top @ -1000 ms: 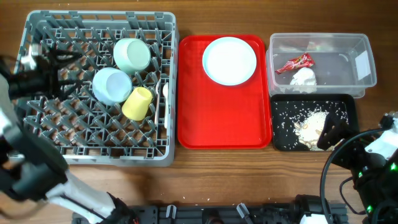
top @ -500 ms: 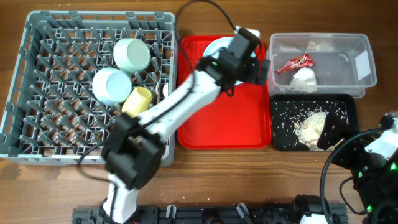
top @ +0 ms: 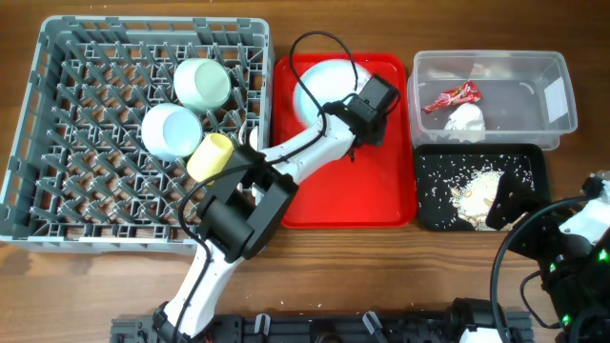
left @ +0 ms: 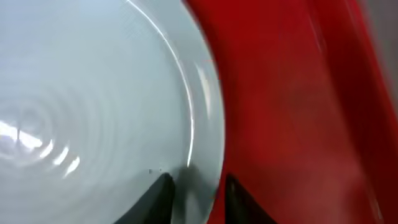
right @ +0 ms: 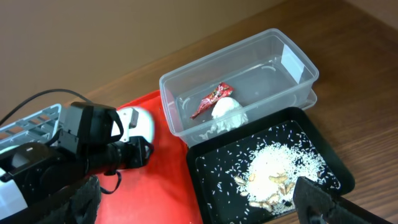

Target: Sort waste into correct bins and load items into the dishwasher rack

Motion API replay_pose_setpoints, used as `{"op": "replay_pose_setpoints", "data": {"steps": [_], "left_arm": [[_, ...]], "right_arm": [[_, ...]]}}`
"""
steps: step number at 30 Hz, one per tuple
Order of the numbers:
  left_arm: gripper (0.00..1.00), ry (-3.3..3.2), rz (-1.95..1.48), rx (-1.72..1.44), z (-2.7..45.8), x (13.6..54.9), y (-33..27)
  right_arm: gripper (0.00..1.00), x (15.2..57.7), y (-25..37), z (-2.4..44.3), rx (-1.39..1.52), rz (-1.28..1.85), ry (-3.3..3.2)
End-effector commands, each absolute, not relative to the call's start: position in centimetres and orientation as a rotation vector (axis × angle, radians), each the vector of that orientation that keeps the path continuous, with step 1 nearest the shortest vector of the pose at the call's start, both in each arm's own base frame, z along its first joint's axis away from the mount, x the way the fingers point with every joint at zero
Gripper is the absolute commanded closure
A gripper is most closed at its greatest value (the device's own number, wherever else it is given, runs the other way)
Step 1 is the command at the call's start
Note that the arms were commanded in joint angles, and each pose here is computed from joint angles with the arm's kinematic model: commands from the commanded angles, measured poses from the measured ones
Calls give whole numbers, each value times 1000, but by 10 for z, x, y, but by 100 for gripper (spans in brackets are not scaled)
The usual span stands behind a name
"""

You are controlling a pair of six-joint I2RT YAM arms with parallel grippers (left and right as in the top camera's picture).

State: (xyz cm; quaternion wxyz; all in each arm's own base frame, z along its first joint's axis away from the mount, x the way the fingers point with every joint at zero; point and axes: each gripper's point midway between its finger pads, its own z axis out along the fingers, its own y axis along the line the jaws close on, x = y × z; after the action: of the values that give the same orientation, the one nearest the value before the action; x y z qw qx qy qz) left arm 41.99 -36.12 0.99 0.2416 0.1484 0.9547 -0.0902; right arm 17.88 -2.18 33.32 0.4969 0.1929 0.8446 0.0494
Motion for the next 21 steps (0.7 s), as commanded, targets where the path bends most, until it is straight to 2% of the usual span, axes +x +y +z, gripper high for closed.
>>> {"op": "replay_pose_setpoints", "data": {"steps": [1,5,6,8,11,12,13,14,15,16,19,21], "left_arm": [[74,2764,-36,436,-31,392,-327],[73,2848,55,539,-38,355,-325],[68,2823,84,562,-36,351,-330],[63,2771,130,554,-33,358,-330],[62,2701,137,519,-27,374,-334],[63,2700,135,518,-27,374,-334],[70,2700,122,517,-28,374,-336],[78,2703,108,526,-28,372,-339],[91,2704,106,530,-28,371,-340],[96,2708,111,532,-29,370,-339],[96,2681,123,516,-21,376,-339],[96,2581,70,463,38,393,-348]], "right_arm": [[0,178,-20,335,442,123,2041],[0,178,-20,335,442,123,2041],[0,178,-20,335,442,123,2041],[0,178,-20,335,442,123,2041],[0,178,-20,335,442,123,2041],[0,178,-20,335,443,123,2041],[0,178,-20,335,442,123,2041],[0,178,-20,335,443,123,2041],[0,178,-20,335,443,123,2041],[0,178,-20,335,443,123,2041],[0,178,-20,335,442,123,2041],[0,178,-20,335,443,123,2041]]}}
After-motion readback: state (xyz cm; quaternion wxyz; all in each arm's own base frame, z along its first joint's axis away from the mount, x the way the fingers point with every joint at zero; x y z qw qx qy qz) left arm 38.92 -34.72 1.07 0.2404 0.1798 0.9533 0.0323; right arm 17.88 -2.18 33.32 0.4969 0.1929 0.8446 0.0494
